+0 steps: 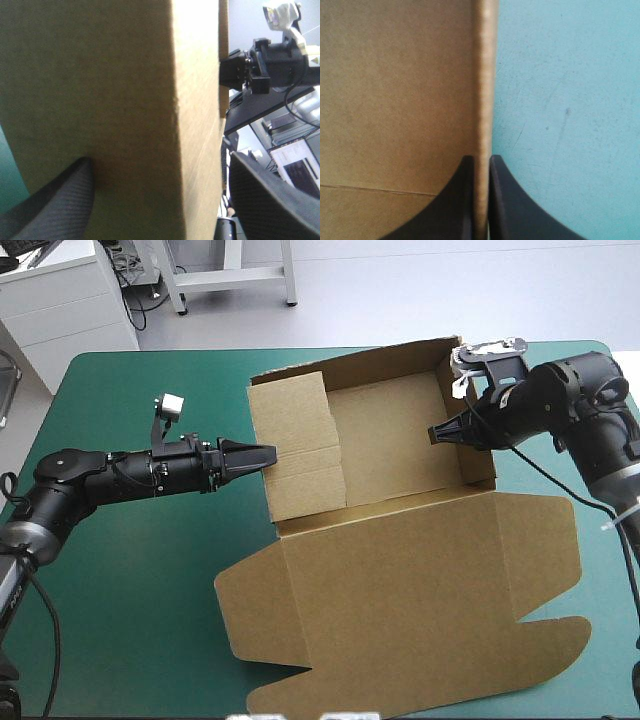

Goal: Fold the box

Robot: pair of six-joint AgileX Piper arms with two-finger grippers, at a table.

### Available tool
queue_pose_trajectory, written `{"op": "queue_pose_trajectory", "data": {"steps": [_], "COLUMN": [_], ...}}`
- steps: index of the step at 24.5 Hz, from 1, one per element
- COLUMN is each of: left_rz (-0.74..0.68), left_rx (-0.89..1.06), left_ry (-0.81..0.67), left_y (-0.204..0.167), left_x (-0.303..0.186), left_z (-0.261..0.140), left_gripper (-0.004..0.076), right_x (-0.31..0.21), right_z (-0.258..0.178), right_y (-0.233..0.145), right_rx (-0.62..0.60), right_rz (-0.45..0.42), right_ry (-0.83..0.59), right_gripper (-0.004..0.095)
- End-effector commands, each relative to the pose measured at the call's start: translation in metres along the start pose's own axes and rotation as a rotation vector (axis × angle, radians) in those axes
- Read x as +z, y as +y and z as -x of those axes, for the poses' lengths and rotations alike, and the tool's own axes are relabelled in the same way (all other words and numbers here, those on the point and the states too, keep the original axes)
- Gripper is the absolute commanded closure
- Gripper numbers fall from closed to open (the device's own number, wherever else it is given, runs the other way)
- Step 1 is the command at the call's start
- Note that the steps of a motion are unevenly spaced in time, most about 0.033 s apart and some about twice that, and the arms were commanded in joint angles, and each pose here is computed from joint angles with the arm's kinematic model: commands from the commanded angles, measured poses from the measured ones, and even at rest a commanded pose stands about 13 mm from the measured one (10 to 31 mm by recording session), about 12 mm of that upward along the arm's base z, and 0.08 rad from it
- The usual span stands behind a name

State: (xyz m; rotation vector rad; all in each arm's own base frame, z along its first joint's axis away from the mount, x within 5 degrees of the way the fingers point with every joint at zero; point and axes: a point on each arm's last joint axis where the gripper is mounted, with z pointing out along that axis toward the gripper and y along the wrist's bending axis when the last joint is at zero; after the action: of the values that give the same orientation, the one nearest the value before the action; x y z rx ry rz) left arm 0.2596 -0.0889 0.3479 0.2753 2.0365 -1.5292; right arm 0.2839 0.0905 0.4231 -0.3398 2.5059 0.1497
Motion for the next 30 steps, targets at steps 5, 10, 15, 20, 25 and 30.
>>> {"op": "queue_pose_trajectory", "data": {"steps": [5, 10, 15, 20, 25, 30], "left_rz": [0.112, 0.359, 0.444, 0.5, 0.598, 0.605], "left_rx": [0.024, 0.059, 0.056, 0.09, 0.118, 0.129], "left_ry": [0.096, -0.027, -0.048, -0.079, -0.065, -0.079], "left_y": [-0.044, -0.067, -0.071, -0.076, -0.074, -0.076], "left_x": [-0.009, 0.0, 0.012, 0.024, 0.03, 0.033], "left_z": [0.017, 0.018, 0.011, 0.006, 0.0, -0.002], "left_gripper": [0.0206, 0.0218, 0.0232, 0.0232, 0.0232, 0.0237], "right_x": [-0.023, -0.025, -0.025, -0.032, -0.048, -0.067], "right_z": [0.006, 0.005, 0.004, 0.002, 0.002, 0.008], "right_y": [0.011, 0.03, 0.037, 0.052, 0.066, 0.069], "right_rx": [0.043, 0.024, 0.049, 0.015, 0.002, 0.027], "right_rz": [0.038, -0.004, -0.001, -0.043, -0.059, -0.016], "right_ry": [-0.114, -0.133, -0.137, -0.175, -0.244, -0.3], "right_gripper": [0.093, 0.0929, 0.093, 0.0929, 0.093, 0.093]}}
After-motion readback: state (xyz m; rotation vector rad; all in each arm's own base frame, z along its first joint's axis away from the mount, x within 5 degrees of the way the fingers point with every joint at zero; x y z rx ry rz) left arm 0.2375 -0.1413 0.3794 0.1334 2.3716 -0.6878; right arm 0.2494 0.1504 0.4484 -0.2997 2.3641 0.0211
